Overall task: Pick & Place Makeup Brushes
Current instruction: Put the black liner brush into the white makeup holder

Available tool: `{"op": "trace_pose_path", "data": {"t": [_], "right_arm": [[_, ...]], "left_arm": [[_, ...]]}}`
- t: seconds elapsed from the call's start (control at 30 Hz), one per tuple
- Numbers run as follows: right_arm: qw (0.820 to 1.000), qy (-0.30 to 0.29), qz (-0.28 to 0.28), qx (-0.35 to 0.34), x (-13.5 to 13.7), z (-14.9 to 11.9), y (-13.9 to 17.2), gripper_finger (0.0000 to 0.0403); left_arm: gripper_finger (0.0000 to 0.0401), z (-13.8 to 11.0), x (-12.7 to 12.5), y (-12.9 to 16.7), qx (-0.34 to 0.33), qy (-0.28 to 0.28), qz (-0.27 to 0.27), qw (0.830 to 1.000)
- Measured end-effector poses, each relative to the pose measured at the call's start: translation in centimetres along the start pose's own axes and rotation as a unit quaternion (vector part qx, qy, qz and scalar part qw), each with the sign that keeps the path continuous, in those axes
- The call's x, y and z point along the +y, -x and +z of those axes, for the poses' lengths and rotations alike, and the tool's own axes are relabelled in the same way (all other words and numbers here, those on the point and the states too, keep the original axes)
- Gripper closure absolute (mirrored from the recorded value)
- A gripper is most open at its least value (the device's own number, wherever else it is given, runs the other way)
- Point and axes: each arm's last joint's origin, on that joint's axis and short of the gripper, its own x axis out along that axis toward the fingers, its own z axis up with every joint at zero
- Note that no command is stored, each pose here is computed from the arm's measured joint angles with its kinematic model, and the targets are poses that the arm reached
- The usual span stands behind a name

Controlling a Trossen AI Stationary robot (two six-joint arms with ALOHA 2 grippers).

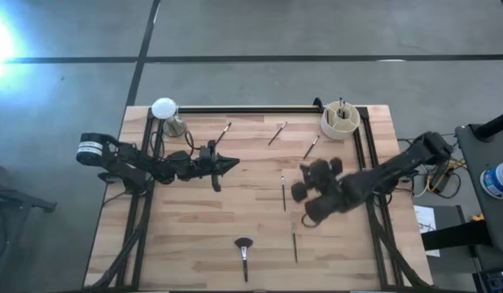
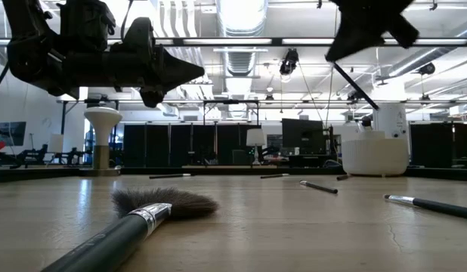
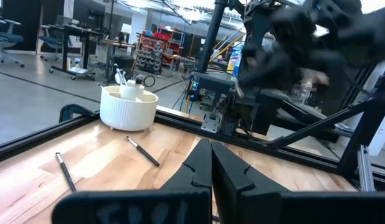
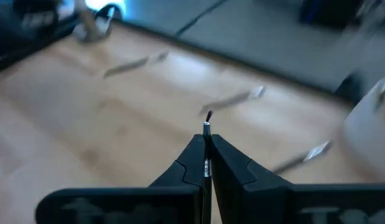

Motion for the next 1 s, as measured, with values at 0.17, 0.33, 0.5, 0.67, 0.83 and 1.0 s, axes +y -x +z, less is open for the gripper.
{"op": "trace_pose_path", "data": {"t": [0.17, 0.33, 0.5, 0.67, 0.83, 1.0], "right_arm": [[0.996, 0.037, -0.065, -0.058, -3.2, 4.0, -1.4, 0.0390], [0.982, 0.072, -0.156, -0.077, -6.7, 7.2, -3.4, 0.0390], [0.969, 0.107, -0.218, -0.054, -9.7, 9.5, -6.2, 0.0390], [0.981, 0.131, -0.137, -0.033, -12.2, 10.7, -9.6, 0.0390], [0.985, 0.141, -0.092, -0.036, -14.9, 10.9, -12.0, 0.0390], [0.983, 0.131, -0.116, -0.053, -17.5, 9.9, -13.9, 0.0390]], "left_arm": [[0.0401, 0.0, 0.0, 0.0, 0.001, -0.001, 0.000, 1.000], [0.0401, 0.0, 0.0, 0.0, 0.001, -0.003, 0.000, 1.000], [0.0401, 0.0, 0.0, 0.0, 0.001, -0.004, 0.001, 1.000], [0.0401, 0.0, 0.1, 0.0, 0.001, -0.004, 0.002, 1.000], [0.0401, 0.0, 0.1, 0.0, 0.001, -0.004, 0.002, 1.000], [0.0401, 0.0, 0.1, 0.0, 0.001, -0.005, 0.002, 1.000]]}}
